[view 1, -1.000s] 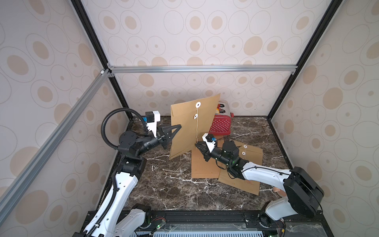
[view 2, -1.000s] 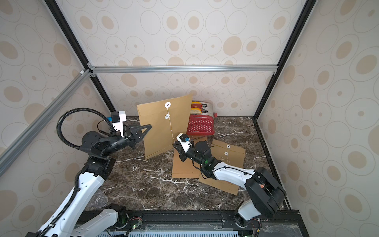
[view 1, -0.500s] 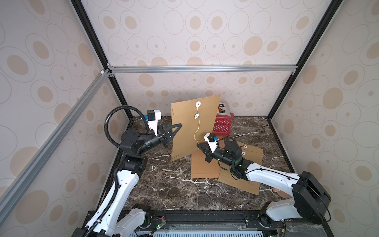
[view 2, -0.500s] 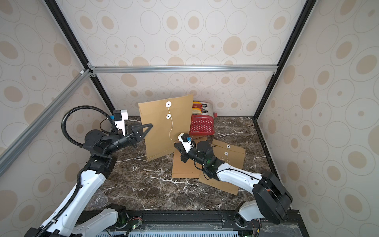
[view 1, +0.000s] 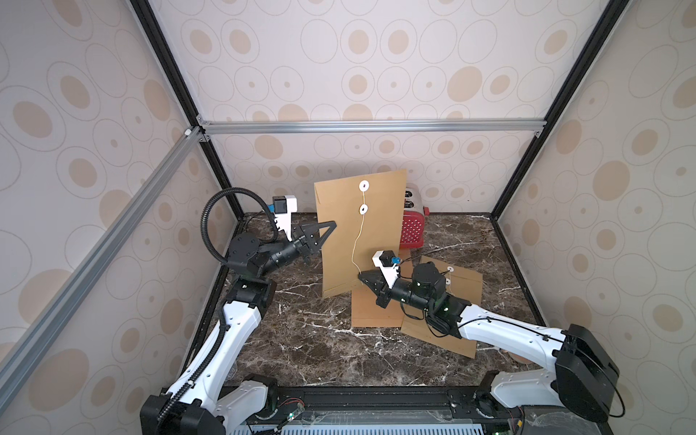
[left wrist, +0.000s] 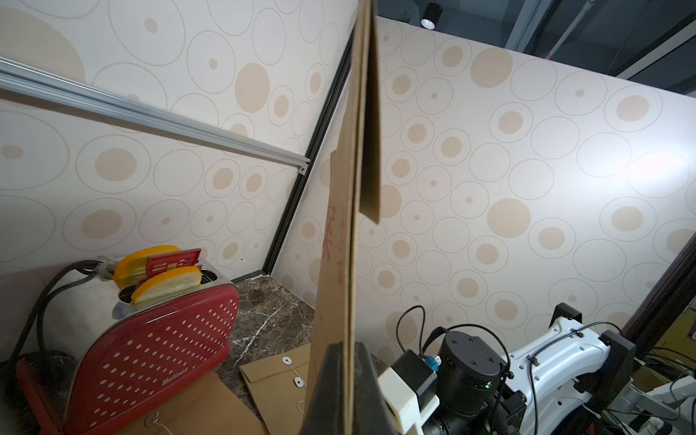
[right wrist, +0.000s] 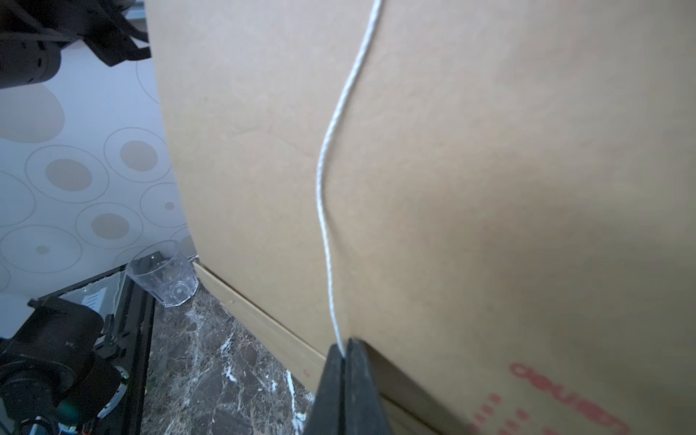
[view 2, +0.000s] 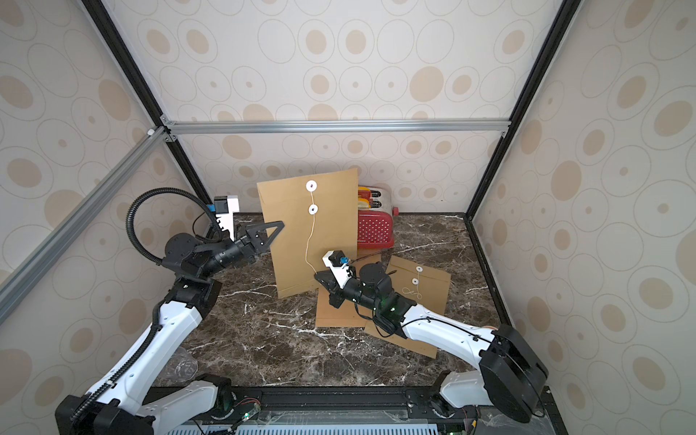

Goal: Close the mouth of the file bag
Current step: Close the file bag.

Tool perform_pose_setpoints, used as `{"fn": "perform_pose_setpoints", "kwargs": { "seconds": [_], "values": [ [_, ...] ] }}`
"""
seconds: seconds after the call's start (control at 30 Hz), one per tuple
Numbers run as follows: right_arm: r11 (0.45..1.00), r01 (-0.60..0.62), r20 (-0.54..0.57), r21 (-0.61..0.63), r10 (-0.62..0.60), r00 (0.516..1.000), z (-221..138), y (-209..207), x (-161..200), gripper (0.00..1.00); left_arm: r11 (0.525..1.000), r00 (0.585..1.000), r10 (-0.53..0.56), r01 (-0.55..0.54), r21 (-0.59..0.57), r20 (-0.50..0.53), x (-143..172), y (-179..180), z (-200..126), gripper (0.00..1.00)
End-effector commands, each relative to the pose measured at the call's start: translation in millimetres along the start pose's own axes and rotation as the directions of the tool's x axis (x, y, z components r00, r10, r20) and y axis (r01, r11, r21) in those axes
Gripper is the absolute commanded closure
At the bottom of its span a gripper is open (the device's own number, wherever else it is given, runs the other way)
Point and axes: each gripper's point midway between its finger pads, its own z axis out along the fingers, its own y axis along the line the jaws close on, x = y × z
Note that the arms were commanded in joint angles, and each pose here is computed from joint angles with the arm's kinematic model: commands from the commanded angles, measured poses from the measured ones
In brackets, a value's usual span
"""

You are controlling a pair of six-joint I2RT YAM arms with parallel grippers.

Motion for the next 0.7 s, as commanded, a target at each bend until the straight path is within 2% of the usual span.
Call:
{"fn": "perform_pose_setpoints", "kwargs": {
  "seconds": [0.0, 0.33, 0.67],
  "values": [
    [1.000, -0.013, -0.016, -0.014, 0.013, 1.000, 5.2, 8.2, 0.1, 1.00, 0.998, 1.000, -0.007, 0.005, 0.069, 0.029, -16.8, -16.6, 4.0, 1.00],
    [0.999, -0.008, -0.016, -0.052, 0.007, 1.000, 15.7, 25.1, -10.3, 1.00, 0.993, 0.997, -0.073, 0.071, 0.096, 0.019, -16.5, -11.3, 10.0, 1.00],
    [0.996, 0.002, -0.060, -0.089, -0.007, 0.998, 28.9, 40.6, 0.1, 1.00, 0.991, 0.995, -0.099, 0.097, 0.089, 0.009, -15.2, -6.7, 11.9, 1.00]
  ]
}}
